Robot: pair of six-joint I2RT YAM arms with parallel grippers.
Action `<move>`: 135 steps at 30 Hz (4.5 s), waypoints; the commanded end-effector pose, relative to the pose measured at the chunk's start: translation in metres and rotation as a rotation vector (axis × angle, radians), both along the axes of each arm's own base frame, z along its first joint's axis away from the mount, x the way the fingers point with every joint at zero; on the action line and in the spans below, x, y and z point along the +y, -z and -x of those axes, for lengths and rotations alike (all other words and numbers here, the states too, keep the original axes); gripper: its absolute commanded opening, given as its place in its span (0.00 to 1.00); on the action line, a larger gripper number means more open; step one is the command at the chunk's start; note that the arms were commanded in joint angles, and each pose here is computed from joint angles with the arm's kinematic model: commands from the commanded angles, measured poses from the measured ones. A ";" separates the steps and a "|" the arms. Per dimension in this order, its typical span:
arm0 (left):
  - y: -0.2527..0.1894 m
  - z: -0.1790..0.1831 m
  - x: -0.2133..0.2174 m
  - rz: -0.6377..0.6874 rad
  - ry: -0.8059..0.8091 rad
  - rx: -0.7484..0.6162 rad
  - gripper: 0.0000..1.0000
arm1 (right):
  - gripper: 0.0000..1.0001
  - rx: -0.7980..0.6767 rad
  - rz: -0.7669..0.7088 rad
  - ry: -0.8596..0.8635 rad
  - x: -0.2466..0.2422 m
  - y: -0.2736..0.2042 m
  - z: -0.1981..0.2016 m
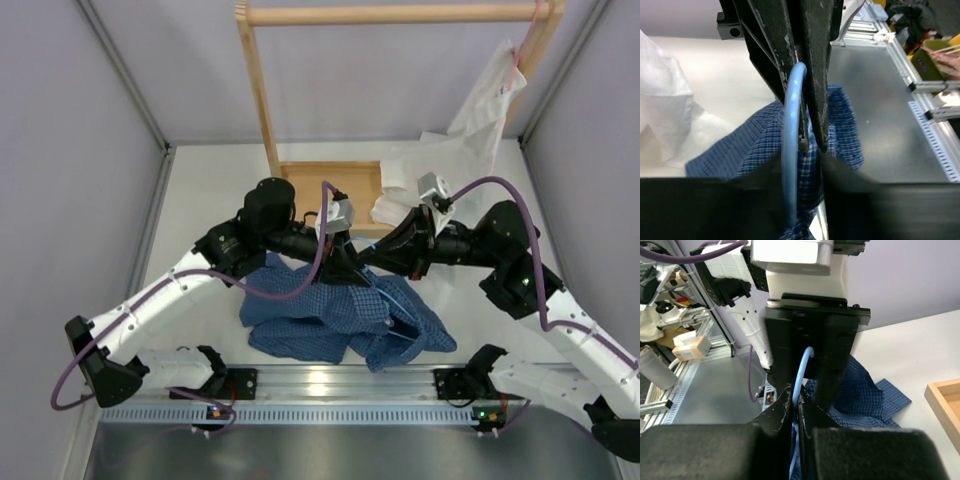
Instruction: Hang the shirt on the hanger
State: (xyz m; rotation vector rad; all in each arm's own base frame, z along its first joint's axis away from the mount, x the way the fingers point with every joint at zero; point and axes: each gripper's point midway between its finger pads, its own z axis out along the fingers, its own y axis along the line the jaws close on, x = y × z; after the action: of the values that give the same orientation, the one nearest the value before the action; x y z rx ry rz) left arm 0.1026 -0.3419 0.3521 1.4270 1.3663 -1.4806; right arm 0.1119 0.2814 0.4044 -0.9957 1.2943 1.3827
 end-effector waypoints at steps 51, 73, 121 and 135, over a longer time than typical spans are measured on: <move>0.073 -0.160 0.271 0.039 -2.024 0.133 0.00 | 0.00 -0.124 -0.002 0.589 -0.078 -0.036 -0.049; -0.022 -0.154 0.234 0.173 -1.562 0.061 0.98 | 0.00 -0.133 0.013 0.472 -0.041 -0.079 -0.060; -0.059 -0.010 0.054 0.177 0.079 -0.217 0.00 | 0.70 -0.191 0.125 0.345 -0.092 -0.038 0.019; -0.068 0.016 0.063 0.214 0.229 -0.197 0.00 | 0.58 -0.154 0.239 0.103 -0.090 0.029 0.062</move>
State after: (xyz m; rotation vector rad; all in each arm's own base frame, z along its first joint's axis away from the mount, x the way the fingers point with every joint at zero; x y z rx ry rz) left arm 0.1050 -0.2868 0.3974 1.5177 1.0843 -1.5251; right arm 0.0362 0.1650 0.4096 -1.0613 1.2720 1.0008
